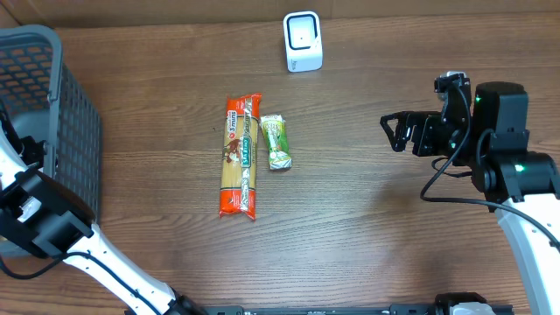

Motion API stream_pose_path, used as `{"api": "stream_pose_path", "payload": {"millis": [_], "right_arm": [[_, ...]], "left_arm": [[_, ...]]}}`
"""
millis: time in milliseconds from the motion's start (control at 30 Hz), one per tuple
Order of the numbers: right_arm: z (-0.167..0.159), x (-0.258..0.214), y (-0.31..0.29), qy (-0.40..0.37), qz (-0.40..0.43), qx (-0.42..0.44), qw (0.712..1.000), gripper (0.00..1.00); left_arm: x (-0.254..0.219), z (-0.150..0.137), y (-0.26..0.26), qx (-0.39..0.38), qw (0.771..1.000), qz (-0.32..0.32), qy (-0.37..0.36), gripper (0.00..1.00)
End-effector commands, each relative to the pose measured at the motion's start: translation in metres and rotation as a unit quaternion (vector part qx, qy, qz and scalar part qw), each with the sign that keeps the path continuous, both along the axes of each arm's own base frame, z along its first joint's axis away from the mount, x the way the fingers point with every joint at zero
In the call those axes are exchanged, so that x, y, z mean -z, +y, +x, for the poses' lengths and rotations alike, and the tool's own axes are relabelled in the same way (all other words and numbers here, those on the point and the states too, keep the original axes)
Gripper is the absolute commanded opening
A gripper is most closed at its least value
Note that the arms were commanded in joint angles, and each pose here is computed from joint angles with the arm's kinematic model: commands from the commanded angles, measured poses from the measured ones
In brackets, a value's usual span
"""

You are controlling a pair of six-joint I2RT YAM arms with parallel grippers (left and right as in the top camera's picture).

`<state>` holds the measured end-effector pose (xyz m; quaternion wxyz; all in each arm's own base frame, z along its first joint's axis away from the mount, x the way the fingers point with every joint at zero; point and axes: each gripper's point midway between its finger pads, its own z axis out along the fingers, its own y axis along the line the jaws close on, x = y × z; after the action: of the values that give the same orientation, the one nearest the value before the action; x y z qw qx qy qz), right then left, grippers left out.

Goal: Scan the item barcode
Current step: 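Grasp the light green wrapped packet in the basket with the left gripper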

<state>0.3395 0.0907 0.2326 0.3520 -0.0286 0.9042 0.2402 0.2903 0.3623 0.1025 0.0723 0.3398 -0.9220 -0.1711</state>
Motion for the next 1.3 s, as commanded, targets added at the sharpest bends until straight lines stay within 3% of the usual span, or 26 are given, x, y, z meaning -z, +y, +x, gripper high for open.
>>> {"api": "stream_pose_path", "payload": {"millis": [0, 167, 433, 700, 867, 1033, 1100, 1167, 1200, 1267], "right_arm": [[0.005, 0.002, 0.000, 0.007, -0.003, 0.001, 1.000, 1.00], [0.007, 0.011, 0.000, 0.022, -0.004, 0.001, 1.000, 1.00], [0.007, 0.011, 0.000, 0.020, -0.006, 0.001, 1.000, 1.00], [0.007, 0.011, 0.000, 0.021, -0.005, 0.000, 1.000, 1.00], [0.007, 0.011, 0.000, 0.021, -0.005, 0.000, 1.000, 1.00], [0.007, 0.011, 0.000, 0.021, -0.005, 0.000, 1.000, 1.00], [0.006, 0.011, 0.000, 0.023, -0.006, 0.001, 1.000, 1.00], [0.006, 0.012, 0.000, 0.023, -0.006, 0.001, 1.000, 1.00], [0.006, 0.012, 0.000, 0.024, -0.006, 0.001, 1.000, 1.00], [0.006, 0.012, 0.000, 0.023, -0.006, 0.001, 1.000, 1.00]], "left_arm": [[0.001, -0.003, 0.020, 0.019, 0.999, 0.026, 0.009, 1.00], [0.001, 0.015, 0.032, 0.047, 0.998, 0.043, -0.023, 1.00], [0.021, 0.050, 0.032, 0.114, 0.990, 0.009, -0.083, 1.00], [0.064, 0.043, 0.030, 0.109, 0.992, -0.027, -0.055, 1.00], [0.093, 0.035, 0.022, 0.092, 0.994, -0.056, -0.032, 0.88], [0.108, 0.030, 0.016, 0.056, 0.996, -0.068, -0.025, 0.68], [0.115, 0.028, 0.012, 0.045, 0.996, -0.078, -0.021, 0.47], [0.121, 0.024, 0.008, 0.030, 0.996, -0.085, -0.014, 0.12], [0.123, 0.023, 0.006, 0.023, 0.996, -0.088, -0.014, 0.04], [0.124, 0.022, 0.002, 0.009, 0.995, -0.095, -0.015, 0.04]]}}
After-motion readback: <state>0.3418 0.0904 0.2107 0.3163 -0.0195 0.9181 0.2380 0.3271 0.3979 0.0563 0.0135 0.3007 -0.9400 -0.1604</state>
